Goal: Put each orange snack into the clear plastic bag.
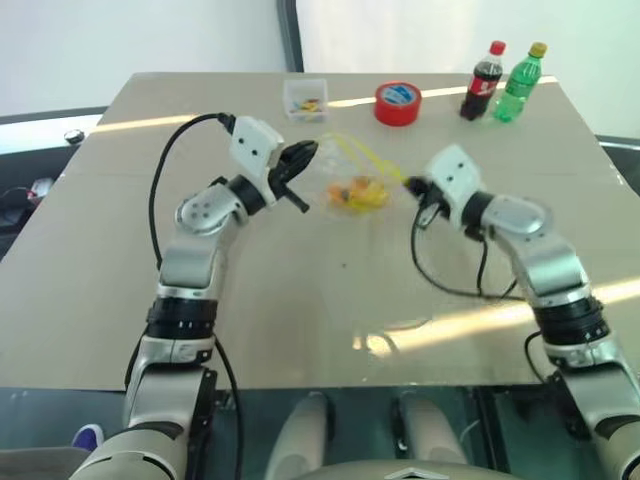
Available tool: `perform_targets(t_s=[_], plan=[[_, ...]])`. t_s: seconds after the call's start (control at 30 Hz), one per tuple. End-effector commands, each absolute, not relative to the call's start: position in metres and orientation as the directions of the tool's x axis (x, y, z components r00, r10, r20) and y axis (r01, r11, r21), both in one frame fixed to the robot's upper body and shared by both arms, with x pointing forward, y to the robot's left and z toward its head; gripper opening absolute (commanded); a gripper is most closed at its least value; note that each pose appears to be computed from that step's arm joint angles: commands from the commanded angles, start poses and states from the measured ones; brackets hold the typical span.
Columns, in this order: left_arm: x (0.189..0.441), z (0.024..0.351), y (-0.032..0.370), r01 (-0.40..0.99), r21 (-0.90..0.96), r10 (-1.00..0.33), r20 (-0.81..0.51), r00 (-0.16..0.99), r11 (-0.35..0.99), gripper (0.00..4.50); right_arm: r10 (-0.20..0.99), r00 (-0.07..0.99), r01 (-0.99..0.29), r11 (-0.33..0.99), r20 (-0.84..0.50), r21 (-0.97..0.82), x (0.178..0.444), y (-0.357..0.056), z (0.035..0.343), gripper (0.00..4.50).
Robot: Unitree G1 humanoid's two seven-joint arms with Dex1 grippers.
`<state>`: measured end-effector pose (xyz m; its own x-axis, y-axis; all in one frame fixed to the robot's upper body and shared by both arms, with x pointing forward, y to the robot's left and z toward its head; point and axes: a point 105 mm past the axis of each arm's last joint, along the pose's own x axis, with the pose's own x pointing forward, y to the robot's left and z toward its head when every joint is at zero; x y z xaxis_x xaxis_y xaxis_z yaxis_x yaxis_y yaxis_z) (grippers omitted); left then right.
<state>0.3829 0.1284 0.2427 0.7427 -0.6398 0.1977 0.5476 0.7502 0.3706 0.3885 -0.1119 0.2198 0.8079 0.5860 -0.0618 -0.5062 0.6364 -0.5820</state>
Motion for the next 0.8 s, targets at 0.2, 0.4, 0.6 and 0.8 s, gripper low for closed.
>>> perform_targets(t_s=[0.2, 0.4, 0.6, 0.8], plan=[[0.383, 0.271, 0.133, 0.494, 0.435, -0.633, 0.272, 0.724, 0.753, 0.00, 0.460, 0.875, -0.193, 0.615, 0.149, -0.765, 0.387, -0.158, 0.289, 0.05], [0.358, 0.234, 0.122, 0.542, 0.587, -0.737, 0.147, 0.659, 0.602, 0.00, 0.529, 0.845, -0.288, 0.576, 0.080, -0.765, 0.360, -0.148, 0.253, 0.05], [0.321, 0.180, 0.119, 0.645, 0.573, -0.784, -0.007, 0.621, 0.506, 0.00, 0.573, 0.806, -0.476, 0.473, -0.152, -0.742, 0.325, -0.140, 0.172, 0.05], [0.304, 0.163, 0.115, 0.653, 0.632, -0.804, -0.080, 0.590, 0.416, 0.00, 0.616, 0.750, -0.581, 0.438, -0.241, -0.687, 0.297, -0.139, 0.146, 2.41]])
